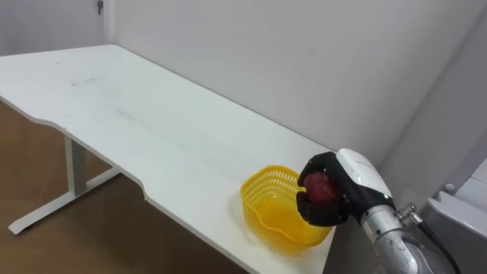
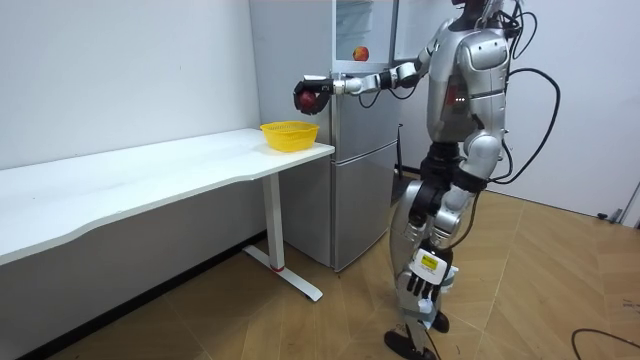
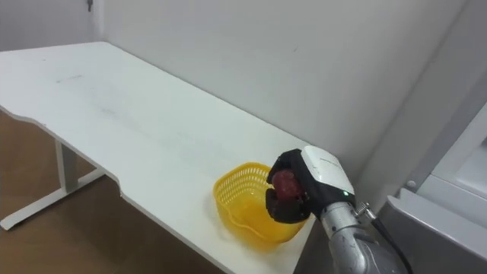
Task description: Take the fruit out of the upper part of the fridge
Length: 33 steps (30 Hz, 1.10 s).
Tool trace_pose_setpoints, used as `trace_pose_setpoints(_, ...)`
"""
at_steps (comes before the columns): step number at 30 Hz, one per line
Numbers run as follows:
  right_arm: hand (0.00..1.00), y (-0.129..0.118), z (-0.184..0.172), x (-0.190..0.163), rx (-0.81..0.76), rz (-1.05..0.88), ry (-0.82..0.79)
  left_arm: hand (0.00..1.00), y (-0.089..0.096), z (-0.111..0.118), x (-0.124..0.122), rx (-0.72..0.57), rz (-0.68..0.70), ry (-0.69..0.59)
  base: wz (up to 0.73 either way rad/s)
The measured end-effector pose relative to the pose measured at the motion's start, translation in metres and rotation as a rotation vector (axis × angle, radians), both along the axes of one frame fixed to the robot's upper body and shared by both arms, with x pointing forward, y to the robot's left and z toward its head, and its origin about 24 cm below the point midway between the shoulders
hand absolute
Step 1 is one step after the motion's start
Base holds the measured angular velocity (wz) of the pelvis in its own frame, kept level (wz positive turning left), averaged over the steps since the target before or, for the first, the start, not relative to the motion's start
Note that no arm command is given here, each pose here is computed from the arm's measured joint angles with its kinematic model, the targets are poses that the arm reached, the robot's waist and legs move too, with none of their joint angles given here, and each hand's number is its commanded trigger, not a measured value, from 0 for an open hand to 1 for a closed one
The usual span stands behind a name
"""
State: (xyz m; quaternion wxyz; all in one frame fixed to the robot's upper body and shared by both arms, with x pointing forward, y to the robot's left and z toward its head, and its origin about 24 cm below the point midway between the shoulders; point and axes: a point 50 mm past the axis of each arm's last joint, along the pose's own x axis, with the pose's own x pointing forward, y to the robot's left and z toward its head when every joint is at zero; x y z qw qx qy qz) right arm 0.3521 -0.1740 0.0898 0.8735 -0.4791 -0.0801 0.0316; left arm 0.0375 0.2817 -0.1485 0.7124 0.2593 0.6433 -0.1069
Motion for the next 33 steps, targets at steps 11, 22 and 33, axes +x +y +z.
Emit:
trace_pose_setpoints(11, 1.0, -0.006, 0.003, 0.006, -0.05, -0.028, 0.015, 0.0, 0.003, 0.003, 0.013, 0.017, -0.037, -0.013, 0.0)
trace_pose_setpoints(22, 1.0, -0.008, 0.002, 0.006, -0.064, -0.045, 0.022, 0.0, 0.004, 0.002, 0.012, 0.02, -0.039, -0.006, 0.0)
trace_pose_setpoints(33, 0.0, -0.01, 0.001, 0.006, -0.072, -0.063, 0.031, 0.0, 0.004, 0.002, 0.009, 0.027, -0.032, 0.009, 0.0)
